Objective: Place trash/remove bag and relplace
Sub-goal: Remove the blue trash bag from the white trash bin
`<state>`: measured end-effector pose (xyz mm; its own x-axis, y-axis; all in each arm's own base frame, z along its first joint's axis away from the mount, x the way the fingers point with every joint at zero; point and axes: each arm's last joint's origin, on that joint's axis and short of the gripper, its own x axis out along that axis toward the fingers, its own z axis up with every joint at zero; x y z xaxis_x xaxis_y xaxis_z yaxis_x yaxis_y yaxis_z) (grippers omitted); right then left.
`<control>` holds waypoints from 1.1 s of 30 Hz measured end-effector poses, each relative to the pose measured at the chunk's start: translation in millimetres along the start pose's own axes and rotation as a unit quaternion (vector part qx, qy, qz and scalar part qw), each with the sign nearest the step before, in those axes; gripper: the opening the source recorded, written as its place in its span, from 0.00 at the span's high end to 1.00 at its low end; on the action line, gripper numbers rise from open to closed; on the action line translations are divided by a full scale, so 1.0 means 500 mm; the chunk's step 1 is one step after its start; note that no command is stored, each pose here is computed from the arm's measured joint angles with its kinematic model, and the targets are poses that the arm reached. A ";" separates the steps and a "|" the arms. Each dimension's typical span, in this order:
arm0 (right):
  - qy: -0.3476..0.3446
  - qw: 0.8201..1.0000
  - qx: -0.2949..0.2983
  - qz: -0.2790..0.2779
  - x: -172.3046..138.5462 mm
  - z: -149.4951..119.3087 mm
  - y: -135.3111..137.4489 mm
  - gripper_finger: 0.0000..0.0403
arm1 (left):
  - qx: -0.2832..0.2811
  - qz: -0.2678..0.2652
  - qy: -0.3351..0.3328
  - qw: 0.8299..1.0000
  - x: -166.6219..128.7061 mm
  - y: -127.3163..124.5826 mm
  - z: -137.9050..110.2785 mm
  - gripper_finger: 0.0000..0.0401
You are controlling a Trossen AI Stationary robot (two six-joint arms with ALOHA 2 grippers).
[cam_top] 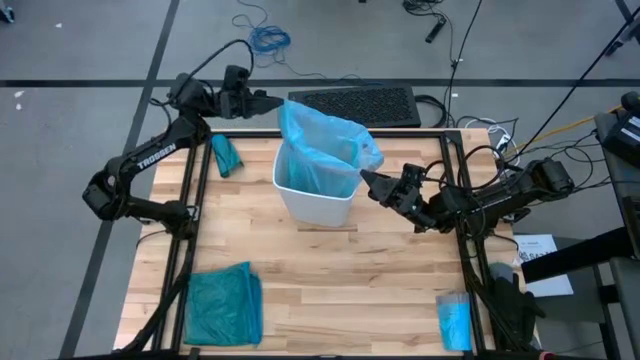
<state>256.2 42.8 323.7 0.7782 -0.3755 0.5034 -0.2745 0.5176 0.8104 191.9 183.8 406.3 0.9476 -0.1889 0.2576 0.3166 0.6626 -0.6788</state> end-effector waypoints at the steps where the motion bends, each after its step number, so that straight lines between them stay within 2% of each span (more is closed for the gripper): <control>1: 0.000 1.000 0.000 0.000 0.000 0.000 0.000 1.00 | -0.011 -0.005 0.013 1.000 0.000 -0.001 -0.002 0.62; 5: -0.001 1.000 -0.002 0.000 0.001 0.001 0.000 1.00 | -0.047 -0.036 0.093 0.994 0.008 -0.007 -0.016 0.62; 8: -0.003 1.000 -0.002 -0.002 0.001 0.001 0.000 1.00 | -0.035 -0.053 0.104 0.993 0.022 -0.016 -0.026 0.62; 12: -0.003 1.000 -0.002 -0.001 0.000 0.001 0.000 1.00 | -0.033 -0.056 0.103 0.993 0.020 -0.027 -0.027 0.62; 18: -0.005 1.000 -0.002 0.002 0.000 0.002 0.002 1.00 | -0.083 -0.055 0.106 0.989 0.018 -0.043 -0.028 0.62; 33: 0.022 1.000 0.015 -0.001 -0.022 -0.025 0.022 1.00 | -0.072 -0.041 0.083 0.993 -0.010 -0.054 -0.012 0.62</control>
<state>251.6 62.1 323.5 0.8024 -0.3426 0.4887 -0.2896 0.4925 0.8207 178.9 162.6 419.5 0.9081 -0.3638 0.2072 0.3849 0.5310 -0.7549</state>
